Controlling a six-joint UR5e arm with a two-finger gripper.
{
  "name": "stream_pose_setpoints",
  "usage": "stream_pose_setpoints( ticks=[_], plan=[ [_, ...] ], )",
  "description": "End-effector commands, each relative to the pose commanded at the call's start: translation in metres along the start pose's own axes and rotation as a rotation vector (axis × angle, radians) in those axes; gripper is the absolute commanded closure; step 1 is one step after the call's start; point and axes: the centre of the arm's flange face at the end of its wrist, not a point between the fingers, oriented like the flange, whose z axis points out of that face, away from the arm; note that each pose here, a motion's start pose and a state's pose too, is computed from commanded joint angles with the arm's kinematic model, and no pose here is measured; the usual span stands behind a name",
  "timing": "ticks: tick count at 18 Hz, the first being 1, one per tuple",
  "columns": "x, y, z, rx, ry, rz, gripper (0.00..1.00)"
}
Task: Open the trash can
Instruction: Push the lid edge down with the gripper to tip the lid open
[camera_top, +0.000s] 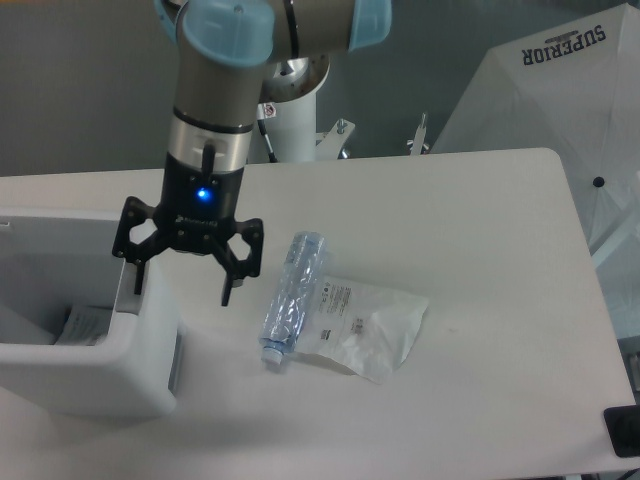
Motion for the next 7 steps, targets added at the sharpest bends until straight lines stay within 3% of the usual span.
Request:
stream_pose_setpoints(
  ticks=[4, 7],
  plan=[
    [-0.033, -0.006, -0.028, 0.038, -0.121, -0.003, 0.00],
    [-0.045, -0.004, -0.028, 0.022, -0.143, 0.052, 0.00]
  ],
)
